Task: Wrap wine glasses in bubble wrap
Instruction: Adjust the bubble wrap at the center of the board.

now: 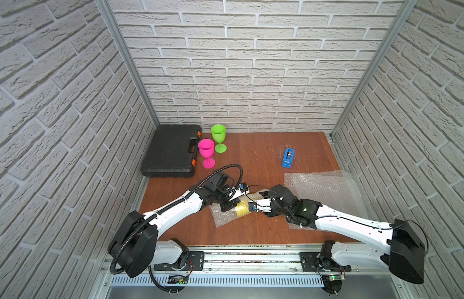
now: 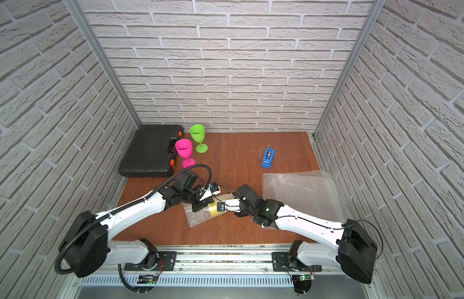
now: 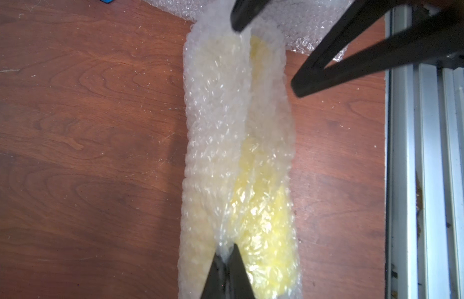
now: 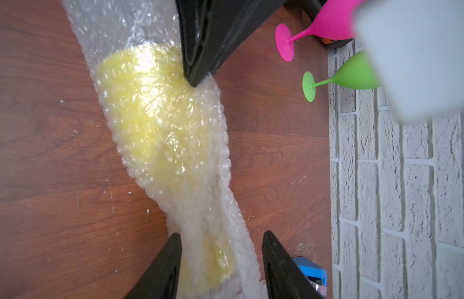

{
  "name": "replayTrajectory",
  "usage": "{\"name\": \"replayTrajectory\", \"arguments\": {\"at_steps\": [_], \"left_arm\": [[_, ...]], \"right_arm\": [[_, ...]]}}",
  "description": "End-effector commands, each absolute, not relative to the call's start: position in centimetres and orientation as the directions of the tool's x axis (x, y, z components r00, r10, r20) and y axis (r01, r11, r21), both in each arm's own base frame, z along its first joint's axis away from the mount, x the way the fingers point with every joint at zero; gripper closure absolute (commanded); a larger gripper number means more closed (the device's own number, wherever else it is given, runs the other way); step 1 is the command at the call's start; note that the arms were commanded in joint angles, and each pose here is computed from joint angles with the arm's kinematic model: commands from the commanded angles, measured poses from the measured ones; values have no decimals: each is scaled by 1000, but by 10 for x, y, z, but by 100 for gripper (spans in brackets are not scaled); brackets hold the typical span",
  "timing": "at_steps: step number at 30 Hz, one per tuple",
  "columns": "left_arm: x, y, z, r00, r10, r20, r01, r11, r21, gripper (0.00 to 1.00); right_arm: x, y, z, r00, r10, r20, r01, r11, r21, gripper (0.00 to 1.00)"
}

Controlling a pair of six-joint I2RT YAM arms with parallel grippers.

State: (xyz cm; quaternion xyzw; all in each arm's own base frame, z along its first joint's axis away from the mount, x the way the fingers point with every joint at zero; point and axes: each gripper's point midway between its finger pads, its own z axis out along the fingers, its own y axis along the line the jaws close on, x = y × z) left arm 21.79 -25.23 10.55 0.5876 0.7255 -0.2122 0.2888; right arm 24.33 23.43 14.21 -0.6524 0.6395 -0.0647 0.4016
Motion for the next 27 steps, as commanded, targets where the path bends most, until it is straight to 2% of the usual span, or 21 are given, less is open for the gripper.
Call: {"name": "replayTrajectory", "arguments": {"at_steps": [1, 3, 7, 10, 12, 17, 21, 24, 27], "left_arm": [[211, -254, 111, -121, 737, -665, 984, 178, 19, 100], [210, -255, 113, -114, 732, -671, 986, 167, 15, 100], [205, -257, 119, -93, 725, -683, 990, 142, 16, 100], [203, -257, 120, -86, 727, -682, 991, 132, 15, 100], [201, -256, 118, -88, 740, -667, 992, 125, 8, 100], [197, -257, 112, -85, 757, -648, 994, 111, -1, 100], [196, -257, 111, -74, 757, -649, 994, 105, 8, 100], [197, -256, 112, -70, 758, -648, 994, 105, 16, 100], [197, -256, 112, -71, 760, -646, 994, 106, 15, 100]], "right_arm": [[237, 234, 175, 102, -777, -621, -836, 271, -477, 48], [244, 228, 191, 39, -708, -705, -844, 354, -403, 49], [286, 204, 215, -189, -532, -825, -738, 631, -238, 54], [323, 181, 222, -391, -337, -857, -584, 810, -52, 56], [345, 166, 221, -507, -186, -841, -477, 874, 95, 56], [388, 140, 212, -695, 98, -712, -305, 857, 415, 52], [423, 113, 187, -795, 298, -528, -123, 774, 621, 52], [442, 96, 165, -830, 373, -414, -27, 716, 697, 54], [457, 74, 145, -829, 433, -353, 59, 696, 715, 52]]}}
